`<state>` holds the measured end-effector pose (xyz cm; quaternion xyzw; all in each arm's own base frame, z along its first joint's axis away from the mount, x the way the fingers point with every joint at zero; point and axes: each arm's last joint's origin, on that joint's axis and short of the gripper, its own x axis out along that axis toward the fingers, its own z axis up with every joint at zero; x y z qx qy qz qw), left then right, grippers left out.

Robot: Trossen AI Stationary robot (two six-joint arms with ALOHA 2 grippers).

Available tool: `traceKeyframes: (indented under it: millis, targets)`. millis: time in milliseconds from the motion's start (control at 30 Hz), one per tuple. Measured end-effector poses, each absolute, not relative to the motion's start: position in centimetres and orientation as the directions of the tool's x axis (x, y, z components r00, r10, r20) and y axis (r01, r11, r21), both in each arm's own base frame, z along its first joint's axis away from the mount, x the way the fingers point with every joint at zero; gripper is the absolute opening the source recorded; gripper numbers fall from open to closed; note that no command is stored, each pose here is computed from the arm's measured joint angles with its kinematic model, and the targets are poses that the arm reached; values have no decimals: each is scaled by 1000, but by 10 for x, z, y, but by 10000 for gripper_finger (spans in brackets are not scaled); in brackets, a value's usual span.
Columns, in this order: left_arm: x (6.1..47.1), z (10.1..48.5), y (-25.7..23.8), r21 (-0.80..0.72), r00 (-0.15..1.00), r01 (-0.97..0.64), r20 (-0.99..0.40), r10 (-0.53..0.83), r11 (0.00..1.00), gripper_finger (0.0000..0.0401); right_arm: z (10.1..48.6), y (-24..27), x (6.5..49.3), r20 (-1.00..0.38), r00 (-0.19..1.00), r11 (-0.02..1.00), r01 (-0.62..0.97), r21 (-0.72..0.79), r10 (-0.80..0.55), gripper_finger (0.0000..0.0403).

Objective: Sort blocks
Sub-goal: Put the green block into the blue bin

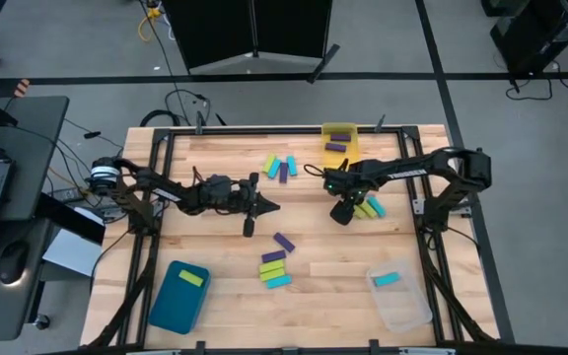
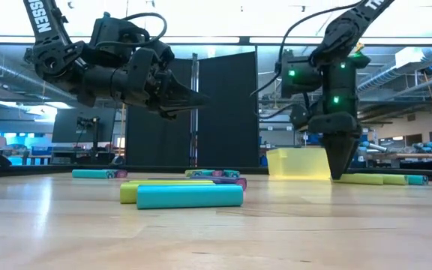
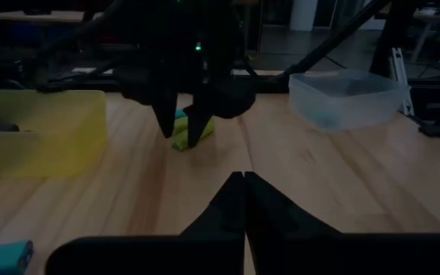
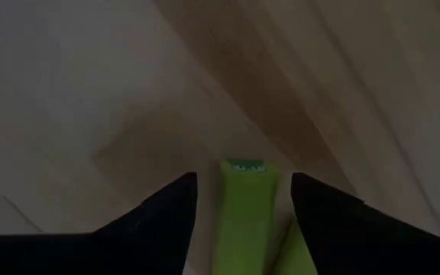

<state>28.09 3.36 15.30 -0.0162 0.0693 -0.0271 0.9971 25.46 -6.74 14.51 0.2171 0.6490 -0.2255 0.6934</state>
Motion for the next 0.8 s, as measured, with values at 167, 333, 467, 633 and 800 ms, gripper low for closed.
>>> traceKeyframes:
  millis: [167, 333, 467, 633, 800]
  targets:
    - [281, 153, 34, -55, 989, 49, -140, -56, 997, 7, 136, -68, 257, -1000, 29, 814, 580, 11, -7, 180]
    - [281, 153, 34, -83, 989, 45, -140, -56, 996, 7, 137, -68, 258, -999, 46, 829, 559, 17, -10, 112]
    - [281, 153, 34, -113, 989, 40, -139, -56, 993, 7, 152, -63, 261, -986, 156, 842, 539, 30, -65, 112]
    - [281, 154, 34, -169, 990, 33, -132, -55, 985, 8, 187, -45, 271, -903, 400, 877, 477, 58, -158, 112]
    - [282, 155, 30, -205, 990, 42, -121, -68, 978, 8, 221, -13, 291, -656, 731, 933, 342, 113, -189, 112]
